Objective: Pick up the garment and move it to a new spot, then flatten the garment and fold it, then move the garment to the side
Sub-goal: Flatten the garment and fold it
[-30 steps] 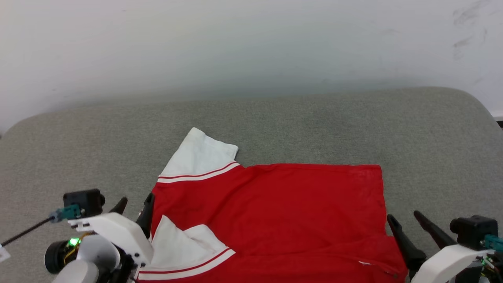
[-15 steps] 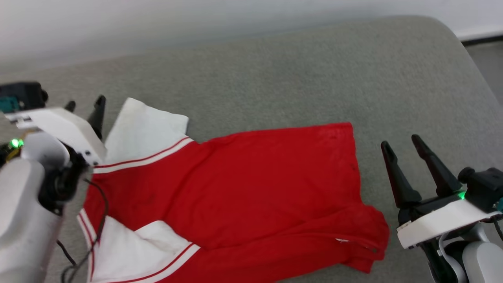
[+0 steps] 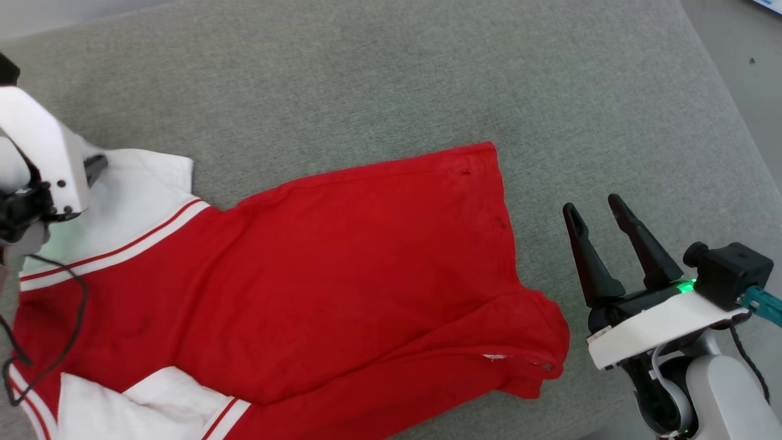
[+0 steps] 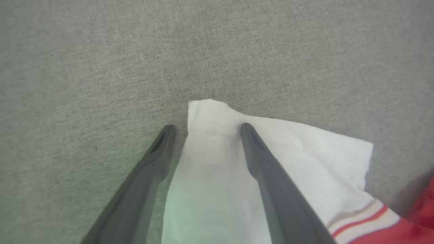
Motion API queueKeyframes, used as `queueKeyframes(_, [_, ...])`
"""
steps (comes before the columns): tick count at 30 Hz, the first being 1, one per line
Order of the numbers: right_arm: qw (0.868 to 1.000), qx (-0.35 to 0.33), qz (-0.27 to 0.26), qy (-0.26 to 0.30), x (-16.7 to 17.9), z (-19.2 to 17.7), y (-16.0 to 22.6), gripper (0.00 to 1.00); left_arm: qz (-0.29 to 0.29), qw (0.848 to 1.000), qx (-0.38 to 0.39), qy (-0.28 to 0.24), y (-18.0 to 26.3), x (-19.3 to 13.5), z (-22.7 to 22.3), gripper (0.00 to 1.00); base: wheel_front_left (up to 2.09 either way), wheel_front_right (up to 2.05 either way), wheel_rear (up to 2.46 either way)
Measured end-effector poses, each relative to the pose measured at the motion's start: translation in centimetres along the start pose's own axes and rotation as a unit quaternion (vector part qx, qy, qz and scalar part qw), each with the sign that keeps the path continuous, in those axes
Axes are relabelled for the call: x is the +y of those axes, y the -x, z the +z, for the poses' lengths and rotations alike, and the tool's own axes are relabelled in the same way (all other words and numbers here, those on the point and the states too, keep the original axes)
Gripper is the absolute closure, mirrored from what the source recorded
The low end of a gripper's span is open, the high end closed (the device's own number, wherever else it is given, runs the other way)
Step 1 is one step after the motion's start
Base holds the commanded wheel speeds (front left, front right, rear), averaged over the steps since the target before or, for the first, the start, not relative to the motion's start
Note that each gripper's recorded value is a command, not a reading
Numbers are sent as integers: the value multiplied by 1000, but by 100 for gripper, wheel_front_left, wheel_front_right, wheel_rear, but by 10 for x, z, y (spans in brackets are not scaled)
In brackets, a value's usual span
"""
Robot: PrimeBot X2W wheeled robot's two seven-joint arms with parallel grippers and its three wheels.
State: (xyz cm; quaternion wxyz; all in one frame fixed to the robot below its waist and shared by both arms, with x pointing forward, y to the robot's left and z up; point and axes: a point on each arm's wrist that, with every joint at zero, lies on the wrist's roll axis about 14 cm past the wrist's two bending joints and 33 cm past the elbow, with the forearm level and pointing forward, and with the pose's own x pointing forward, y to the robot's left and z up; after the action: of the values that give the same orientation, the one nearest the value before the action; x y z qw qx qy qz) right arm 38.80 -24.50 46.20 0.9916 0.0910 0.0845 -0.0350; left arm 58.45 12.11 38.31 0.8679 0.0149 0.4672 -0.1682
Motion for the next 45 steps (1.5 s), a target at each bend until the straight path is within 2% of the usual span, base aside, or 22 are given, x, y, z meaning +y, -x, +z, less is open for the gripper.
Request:
queueKeyframes(4, [1000,13,-17,-10,-8,-10,3,0,4,997,71,8,-7,4,-16,0,0,0,0])
queueKeyframes(5, [1000,13,-20,-14,-10,-10,4,0,3,997,76,11,-9,3,-17,8,0,0,0])
queueKeyframes(6, [999,16,-21,-18,-11,-12,3,0,2,997,81,14,-10,2,-19,53,0,0,0])
queueKeyframes(7, [999,20,-22,-22,-11,-14,3,0,-1,996,86,19,-11,1,-20,79,0,0,0])
queueKeyframes(8, [999,22,-23,-27,-11,-15,1,0,-3,996,86,23,-12,0,-20,100,0,0,0])
queueKeyframes(14, [993,95,-21,-59,-26,-26,-20,0,2,999,9,44,-13,-6,-13,100,0,0,0])
queueKeyframes(18, [980,184,-3,-69,-28,-40,-38,0,1,998,-36,43,-4,-11,-4,100,0,0,0])
queueKeyframes(23, [957,283,28,-63,-19,-54,-61,0,-15,994,-102,35,18,-20,15,100,0,0,0])
queueKeyframes(28, [945,319,54,-41,-3,-54,-86,0,-18,988,-150,28,38,-18,26,100,0,0,0])
queueKeyframes(31, [924,374,73,-25,14,-72,-100,0,-11,984,-179,26,54,-9,26,100,0,0,0])
queueKeyframes(32, [924,374,73,-25,14,-72,-100,0,-11,984,-179,26,54,-9,26,100,0,0,0])
queueKeyframes(33, [909,409,78,-12,19,-83,-102,0,-4,982,-184,26,59,-2,24,100,0,0,0])
queueKeyframes(34, [903,422,80,-12,21,-87,-102,0,-2,982,-187,28,61,1,22,100,0,0,0])
queueKeyframes(36, [891,446,81,-8,23,-92,-102,70,1,981,-189,33,65,4,18,100,0,0,0])
queueKeyframes(37, [888,453,81,-6,24,-93,-102,100,3,982,-187,35,66,7,14,100,0,0,0])
queueKeyframes(42, [888,451,86,3,29,-91,-103,100,5,981,-188,42,70,10,7,100,0,0,0])
queueKeyframes(44, [897,434,88,16,30,-84,-107,100,6,980,-195,46,75,11,6,100,0,0,0])
queueKeyframes(45, [909,406,91,26,32,-71,-112,100,6,977,-206,52,81,12,6,100,0,0,0])
